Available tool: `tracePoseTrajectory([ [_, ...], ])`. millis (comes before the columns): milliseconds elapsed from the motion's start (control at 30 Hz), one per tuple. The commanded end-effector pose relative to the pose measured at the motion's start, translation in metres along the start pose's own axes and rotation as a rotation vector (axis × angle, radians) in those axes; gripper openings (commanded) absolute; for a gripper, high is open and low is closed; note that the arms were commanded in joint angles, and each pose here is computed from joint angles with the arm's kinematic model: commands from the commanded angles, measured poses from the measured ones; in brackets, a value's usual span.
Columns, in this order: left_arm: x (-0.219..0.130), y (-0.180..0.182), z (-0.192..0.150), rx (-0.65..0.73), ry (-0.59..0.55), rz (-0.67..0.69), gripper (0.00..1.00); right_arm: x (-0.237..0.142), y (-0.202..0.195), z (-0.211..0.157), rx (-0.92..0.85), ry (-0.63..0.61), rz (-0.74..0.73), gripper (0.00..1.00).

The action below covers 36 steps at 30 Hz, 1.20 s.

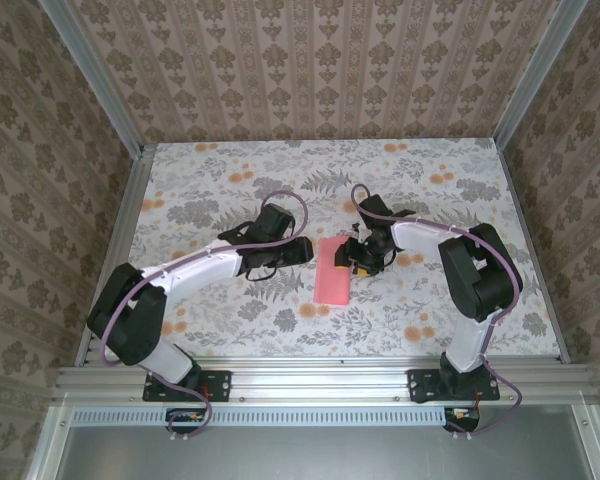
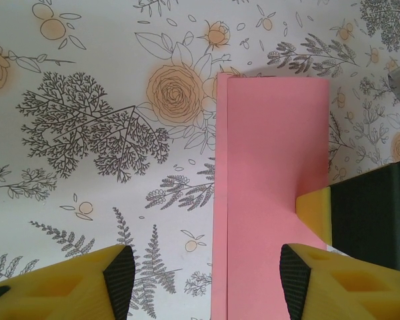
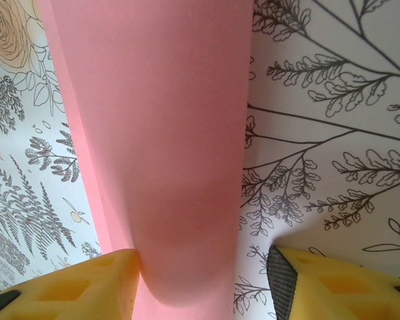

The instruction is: Fold a paper plane with a square sheet of paper (pick it up from the middle)

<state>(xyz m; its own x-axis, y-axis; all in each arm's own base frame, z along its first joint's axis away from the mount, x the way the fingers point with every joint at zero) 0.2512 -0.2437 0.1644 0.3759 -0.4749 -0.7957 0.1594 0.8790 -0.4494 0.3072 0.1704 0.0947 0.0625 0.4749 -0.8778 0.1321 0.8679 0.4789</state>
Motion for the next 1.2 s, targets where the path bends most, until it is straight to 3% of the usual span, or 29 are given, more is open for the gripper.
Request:
tracePoseTrajectory([
  [0,-0.0013,-0.0096,0.006,0.013,-0.009,-0.028,0.62,0.0033,0.0053,0.0017,0.01,0.008,-0.009,0.57],
  [433,0.0007,-0.0118,0.0054,0.019,0.0,-0.031,0.61,0.0046,0.0033,0.0034,0.026,0.011,-0.11,0.57],
  [1167,0.0038,-0.0147,0.0061,0.03,0.01,-0.037,0.59,0.0039,0.0101,0.0034,-0.041,0.061,-0.08,0.57],
])
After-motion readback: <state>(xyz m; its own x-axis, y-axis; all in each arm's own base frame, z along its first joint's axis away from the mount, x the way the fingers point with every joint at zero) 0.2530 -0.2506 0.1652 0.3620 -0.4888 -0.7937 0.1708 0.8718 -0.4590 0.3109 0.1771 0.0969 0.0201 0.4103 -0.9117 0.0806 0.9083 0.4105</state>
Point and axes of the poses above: each hand's point on the last joint's axis, 136 mm out from that joint toward the fingers, its own x axis out along the fingers, its own y axis along the line the jaws close on, z = x × y, the point moved 8 cm from there along -x, back along the fingers, and after that the axes turned 1 degree about x, right-handed, at the moved point
